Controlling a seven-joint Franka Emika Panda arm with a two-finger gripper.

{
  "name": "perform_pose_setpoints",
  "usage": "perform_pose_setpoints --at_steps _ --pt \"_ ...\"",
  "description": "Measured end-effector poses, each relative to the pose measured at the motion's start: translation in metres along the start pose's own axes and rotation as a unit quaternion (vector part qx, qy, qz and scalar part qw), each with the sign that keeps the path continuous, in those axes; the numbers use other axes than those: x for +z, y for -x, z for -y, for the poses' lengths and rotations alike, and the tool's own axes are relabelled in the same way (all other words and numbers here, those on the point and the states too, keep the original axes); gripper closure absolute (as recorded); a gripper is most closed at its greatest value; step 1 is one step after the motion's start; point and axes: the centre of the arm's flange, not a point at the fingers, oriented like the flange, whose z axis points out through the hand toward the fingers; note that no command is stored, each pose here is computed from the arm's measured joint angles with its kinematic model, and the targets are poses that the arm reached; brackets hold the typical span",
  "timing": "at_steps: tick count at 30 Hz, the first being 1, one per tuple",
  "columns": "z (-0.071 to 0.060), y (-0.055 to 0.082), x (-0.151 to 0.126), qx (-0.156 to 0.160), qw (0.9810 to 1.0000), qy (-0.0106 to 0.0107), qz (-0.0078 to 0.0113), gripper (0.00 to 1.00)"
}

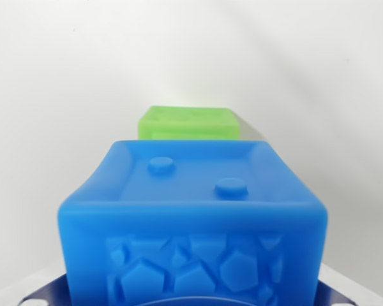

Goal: Stack cube

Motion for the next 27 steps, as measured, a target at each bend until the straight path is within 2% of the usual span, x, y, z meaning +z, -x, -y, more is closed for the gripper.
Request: perform_pose_setpoints --at_steps 2,6,27 --pt "0.000 0.000 0.005 0.000 1.0000 0.0000 -0.0004 1.00" --pt "0.000 0.000 0.014 -0.001 1.0000 0.0000 0.0002 1.00" --pt "0.001 0.001 0.046 -0.001 1.0000 0.0000 0.0002 1.00"
